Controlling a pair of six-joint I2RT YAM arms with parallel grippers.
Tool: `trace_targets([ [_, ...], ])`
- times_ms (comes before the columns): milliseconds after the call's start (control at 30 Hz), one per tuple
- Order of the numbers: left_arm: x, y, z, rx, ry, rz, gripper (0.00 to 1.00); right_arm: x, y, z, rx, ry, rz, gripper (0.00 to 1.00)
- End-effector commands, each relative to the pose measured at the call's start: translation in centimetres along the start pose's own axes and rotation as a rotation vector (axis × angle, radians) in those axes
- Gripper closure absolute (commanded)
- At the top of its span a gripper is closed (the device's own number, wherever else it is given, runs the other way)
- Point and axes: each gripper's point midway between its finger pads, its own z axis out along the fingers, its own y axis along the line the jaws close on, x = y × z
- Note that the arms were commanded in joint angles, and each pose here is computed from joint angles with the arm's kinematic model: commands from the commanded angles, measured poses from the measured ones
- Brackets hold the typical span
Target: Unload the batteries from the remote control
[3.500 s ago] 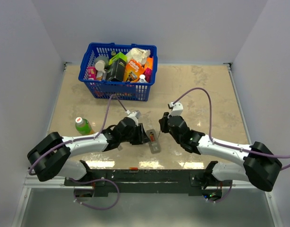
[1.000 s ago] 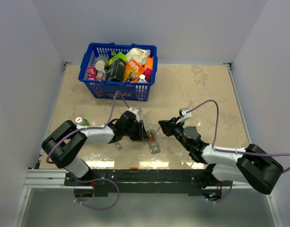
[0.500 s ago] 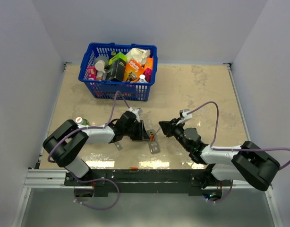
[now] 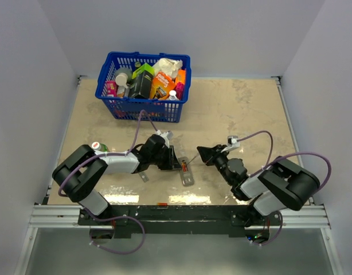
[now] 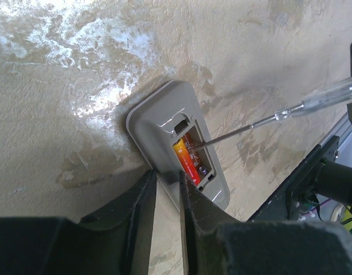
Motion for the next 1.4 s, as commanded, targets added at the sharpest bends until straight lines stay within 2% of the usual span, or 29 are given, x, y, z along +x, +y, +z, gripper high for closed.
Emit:
trace_targets([
  [0, -0.5, -0.2, 0.5, 0.030, -0.023, -0.007, 0.73, 0.9, -0.8, -1.1, -0.030, 0.015, 0.077, 1.00],
  [67, -0.4, -0.2, 0.7, 0.031, -0.017, -0.008, 0.74, 0.4, -0.6, -1.1, -0.057, -0.006, 0.105, 1.00],
  [333, -0.4, 0.1, 0.4, 0.007, -0.016, 0.001, 0.74, 1.8, -2.9, -1.5, -0.032, 0.045, 0.156, 1.00],
  [700, -0.2, 0.8, 0.0, -0.021, -0.024, 0.005, 0.74, 0.0, -2.1, -1.6, -0.072, 0.009, 0.172, 1.00],
  [1367, -0.2, 0.6, -0.6, -0.009, -0.037, 0.008, 0.71, -2.7, 1.3, 0.2, -0.125, 0.049, 0.066, 1.00],
])
